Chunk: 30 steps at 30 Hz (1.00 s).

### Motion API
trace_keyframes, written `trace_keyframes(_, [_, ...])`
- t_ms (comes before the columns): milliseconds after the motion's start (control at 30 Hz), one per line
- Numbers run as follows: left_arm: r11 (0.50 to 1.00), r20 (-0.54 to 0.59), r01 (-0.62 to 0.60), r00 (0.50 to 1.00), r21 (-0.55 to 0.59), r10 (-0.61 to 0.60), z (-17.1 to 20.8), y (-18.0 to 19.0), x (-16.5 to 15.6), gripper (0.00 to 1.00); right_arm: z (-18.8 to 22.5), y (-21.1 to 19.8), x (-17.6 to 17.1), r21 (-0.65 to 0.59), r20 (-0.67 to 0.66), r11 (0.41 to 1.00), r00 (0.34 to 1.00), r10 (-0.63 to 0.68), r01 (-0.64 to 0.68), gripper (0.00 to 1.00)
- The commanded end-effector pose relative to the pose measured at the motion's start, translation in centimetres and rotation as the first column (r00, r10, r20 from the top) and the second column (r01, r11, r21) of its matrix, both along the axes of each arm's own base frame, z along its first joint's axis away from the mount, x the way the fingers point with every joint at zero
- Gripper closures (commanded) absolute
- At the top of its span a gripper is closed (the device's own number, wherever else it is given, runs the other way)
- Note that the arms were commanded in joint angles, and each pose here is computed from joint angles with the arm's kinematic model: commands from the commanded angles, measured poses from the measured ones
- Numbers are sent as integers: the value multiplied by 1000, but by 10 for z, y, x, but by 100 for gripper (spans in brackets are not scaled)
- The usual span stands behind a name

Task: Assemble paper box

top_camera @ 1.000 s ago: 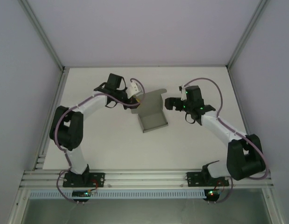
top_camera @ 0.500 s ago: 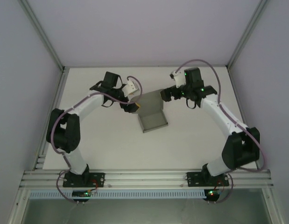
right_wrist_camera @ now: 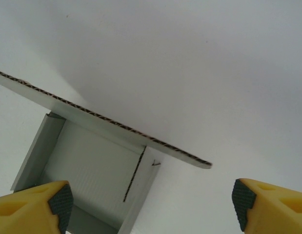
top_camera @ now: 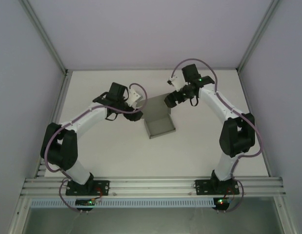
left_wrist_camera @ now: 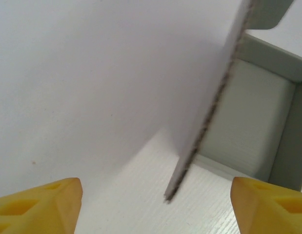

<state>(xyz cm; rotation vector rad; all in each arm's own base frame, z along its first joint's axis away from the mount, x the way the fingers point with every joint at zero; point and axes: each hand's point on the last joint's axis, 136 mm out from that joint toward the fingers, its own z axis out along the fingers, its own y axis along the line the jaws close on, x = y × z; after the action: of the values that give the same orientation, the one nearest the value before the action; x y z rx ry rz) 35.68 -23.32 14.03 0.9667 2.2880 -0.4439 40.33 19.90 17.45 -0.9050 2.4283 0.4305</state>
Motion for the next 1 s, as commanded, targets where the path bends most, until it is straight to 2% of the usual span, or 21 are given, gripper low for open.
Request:
trace_keyframes(0, [998,10,-48,999,-28,48,12,-5,5,41,-12,2,-9,-4,-64,1000,998,-29,29,23])
trace_keyframes(100, [999,4,-30,1000,-27,30,12,-11,7,54,-20,10,-10,1,-86,999,996,-33,33,33])
trace_keyframes(200, [999,5,-23,1000,-23,23,13,-12,10,69,-25,15,-11,8,-101,999,994,-39,40,48])
trace_keyframes(433, [1000,13,-1,1000,-8,1,11,-16,12,69,-34,16,-10,-2,-122,998,990,-65,65,70])
trace_keyframes(667, [1000,10,29,1000,0,-29,10,-23,15,71,-33,18,-13,-16,-119,997,990,-78,76,87])
trace_keyframes(800, [999,13,31,999,19,-31,8,-23,18,84,-34,15,-11,-49,-96,993,989,-113,109,96])
trace_keyframes(967, [998,33,-17,999,68,15,6,-16,27,94,-24,10,-8,-59,-20,981,982,-187,185,98])
